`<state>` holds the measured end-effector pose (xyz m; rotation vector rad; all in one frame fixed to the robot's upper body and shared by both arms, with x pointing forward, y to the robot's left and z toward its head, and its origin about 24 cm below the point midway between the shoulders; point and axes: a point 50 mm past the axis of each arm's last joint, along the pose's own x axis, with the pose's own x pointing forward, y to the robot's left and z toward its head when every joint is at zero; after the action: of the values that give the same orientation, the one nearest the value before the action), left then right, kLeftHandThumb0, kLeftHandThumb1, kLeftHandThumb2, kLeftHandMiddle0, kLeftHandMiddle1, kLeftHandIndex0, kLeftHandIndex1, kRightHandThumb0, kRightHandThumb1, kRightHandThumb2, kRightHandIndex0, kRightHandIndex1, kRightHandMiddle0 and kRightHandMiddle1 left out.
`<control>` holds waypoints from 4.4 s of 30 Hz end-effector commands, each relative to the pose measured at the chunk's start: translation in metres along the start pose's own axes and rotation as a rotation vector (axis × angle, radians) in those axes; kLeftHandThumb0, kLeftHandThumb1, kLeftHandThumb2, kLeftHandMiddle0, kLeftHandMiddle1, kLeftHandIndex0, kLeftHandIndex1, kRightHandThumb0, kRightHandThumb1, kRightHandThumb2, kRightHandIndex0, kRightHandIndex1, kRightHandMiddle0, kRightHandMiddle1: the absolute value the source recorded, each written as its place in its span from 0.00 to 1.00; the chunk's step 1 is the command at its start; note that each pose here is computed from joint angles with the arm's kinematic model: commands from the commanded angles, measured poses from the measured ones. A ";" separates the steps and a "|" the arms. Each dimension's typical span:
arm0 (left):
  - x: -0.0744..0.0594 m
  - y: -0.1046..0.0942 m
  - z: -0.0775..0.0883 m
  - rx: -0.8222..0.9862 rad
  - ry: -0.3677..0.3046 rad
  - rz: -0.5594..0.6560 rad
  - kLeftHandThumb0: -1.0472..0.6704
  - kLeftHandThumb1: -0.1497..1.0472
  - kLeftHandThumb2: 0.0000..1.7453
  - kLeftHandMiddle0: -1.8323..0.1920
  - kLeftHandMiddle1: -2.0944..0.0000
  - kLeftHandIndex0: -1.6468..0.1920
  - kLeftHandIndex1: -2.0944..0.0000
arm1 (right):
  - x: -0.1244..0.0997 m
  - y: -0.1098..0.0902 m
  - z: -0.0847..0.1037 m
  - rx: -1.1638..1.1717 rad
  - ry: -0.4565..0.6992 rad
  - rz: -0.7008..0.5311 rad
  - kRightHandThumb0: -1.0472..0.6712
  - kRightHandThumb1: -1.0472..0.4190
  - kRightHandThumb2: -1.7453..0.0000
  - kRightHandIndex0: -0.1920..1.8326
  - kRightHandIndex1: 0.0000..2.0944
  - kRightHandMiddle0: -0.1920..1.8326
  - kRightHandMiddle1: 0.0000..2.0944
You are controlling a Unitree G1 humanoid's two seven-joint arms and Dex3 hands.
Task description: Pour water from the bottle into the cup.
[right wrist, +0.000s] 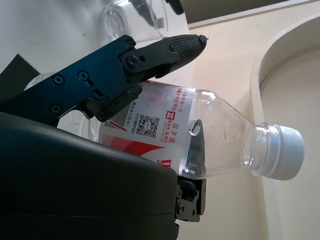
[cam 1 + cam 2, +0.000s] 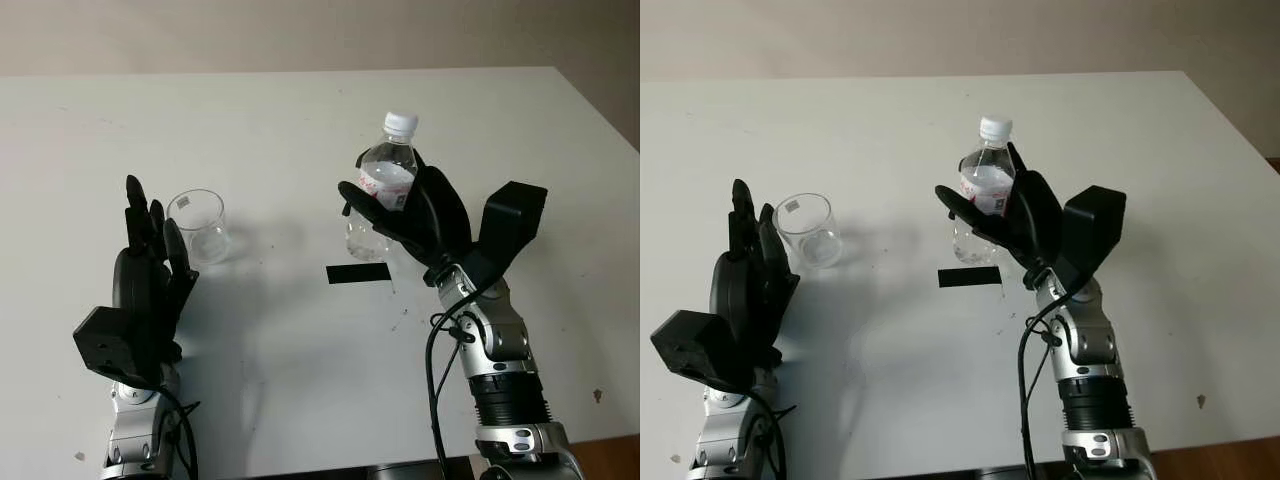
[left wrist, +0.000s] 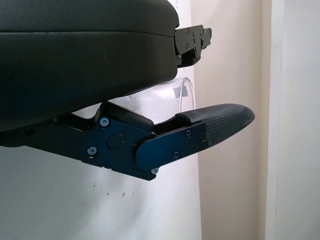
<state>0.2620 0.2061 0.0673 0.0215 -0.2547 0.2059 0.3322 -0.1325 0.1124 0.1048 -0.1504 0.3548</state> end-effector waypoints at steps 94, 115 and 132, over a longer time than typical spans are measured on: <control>-0.001 0.005 0.003 0.018 -0.018 0.001 0.16 1.00 0.42 1.00 0.85 0.96 1.00 | -0.027 -0.003 -0.040 -0.254 0.063 0.174 0.26 0.01 0.97 0.11 0.07 0.03 0.17; -0.001 0.004 0.003 0.019 -0.014 -0.004 0.16 1.00 0.41 1.00 0.86 0.96 1.00 | -0.029 -0.018 -0.034 -0.200 0.095 0.170 0.05 0.05 0.97 0.00 0.00 0.00 0.00; 0.001 0.003 0.003 0.005 -0.020 -0.012 0.17 1.00 0.42 1.00 0.87 0.96 1.00 | -0.038 -0.019 -0.034 -0.289 0.003 0.059 0.01 0.05 0.97 0.00 0.00 0.00 0.00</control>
<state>0.2614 0.2082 0.0685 0.0270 -0.2610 0.1973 0.3120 -0.1586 0.0713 -0.1823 -0.1803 0.3927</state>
